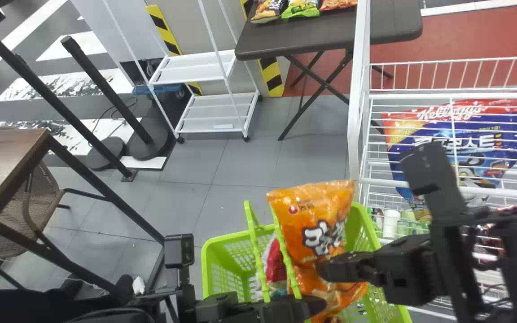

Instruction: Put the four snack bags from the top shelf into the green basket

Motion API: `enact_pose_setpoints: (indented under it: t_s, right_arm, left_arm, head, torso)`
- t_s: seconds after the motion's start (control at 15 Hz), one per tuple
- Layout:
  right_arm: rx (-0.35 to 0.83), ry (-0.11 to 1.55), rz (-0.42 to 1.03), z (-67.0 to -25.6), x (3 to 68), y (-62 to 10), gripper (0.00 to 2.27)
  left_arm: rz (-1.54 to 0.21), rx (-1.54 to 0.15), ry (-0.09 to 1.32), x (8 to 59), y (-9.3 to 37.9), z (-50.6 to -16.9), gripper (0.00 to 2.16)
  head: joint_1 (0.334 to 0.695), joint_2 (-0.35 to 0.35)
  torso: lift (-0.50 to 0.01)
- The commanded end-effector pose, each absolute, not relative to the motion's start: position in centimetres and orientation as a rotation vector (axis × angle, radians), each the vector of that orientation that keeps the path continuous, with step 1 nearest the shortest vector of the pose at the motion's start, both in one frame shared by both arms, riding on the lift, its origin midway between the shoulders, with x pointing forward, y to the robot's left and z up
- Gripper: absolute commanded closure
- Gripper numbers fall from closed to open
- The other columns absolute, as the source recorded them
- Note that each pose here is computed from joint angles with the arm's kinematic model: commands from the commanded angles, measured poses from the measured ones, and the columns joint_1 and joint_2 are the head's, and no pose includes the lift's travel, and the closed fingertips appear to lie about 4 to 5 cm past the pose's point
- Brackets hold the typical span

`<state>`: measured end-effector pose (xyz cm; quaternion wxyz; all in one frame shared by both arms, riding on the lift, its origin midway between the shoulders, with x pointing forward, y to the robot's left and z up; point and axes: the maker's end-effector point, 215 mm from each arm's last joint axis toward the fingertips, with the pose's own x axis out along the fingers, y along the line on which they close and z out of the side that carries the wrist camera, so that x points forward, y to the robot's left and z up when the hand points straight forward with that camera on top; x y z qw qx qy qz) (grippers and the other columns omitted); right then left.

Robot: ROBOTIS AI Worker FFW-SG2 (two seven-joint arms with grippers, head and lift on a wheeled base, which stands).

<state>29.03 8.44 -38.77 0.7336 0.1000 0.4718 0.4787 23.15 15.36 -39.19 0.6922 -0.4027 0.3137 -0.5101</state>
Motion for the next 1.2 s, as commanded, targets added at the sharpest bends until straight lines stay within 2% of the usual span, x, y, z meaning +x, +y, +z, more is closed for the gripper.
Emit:
enact_pose_setpoints:
  t_s: [0.0,0.47,0.8,0.87,0.93,1.0,1.13]
  right_arm:
    - [0.205,1.083,1.047,-40.4,28.6,8.7,2.26]
    - [0.109,1.115,0.925,-43.3,32.6,6.7,2.26]
    - [0.090,1.247,0.923,-47.4,31.8,6.9,2.26]
    - [0.095,1.253,0.939,-47.4,31.4,7.2,1.92]
    - [0.119,1.255,0.959,-47.2,30.8,7.4,1.17]
    - [0.136,1.232,0.968,-46.4,30.5,7.4,0.09]
    - [0.165,1.138,0.968,-43.3,31.5,6.9,0.00]
  left_arm:
    - [-1.166,-0.897,0.693,23.4,14.9,-38.7,2.15]
    - [-1.163,-0.899,0.685,24.1,15.3,-37.9,2.15]
    - [-1.175,-0.908,0.671,24.2,15.2,-36.8,2.15]
    - [-1.176,-0.909,0.673,24.1,15.1,-36.8,2.15]
    - [-1.173,-0.910,0.674,24.1,15.2,-36.9,2.15]
    - [-1.170,-0.908,0.672,24.1,15.4,-36.9,2.15]
    - [-1.165,-0.912,0.675,24.1,15.5,-37.1,2.15]
  head:
    - [0.695,0.350]
    - [0.695,0.350]
    - [0.695,0.350]
    - [0.695,0.350]
    - [0.695,0.350]
    - [0.695,0.350]
    - [0.695,0.350]
  torso:
    - [0.000]
    - [0.000]
    - [0.000]
    - [0.000]
    - [0.000]
    - [0.000]
    - [0.000]
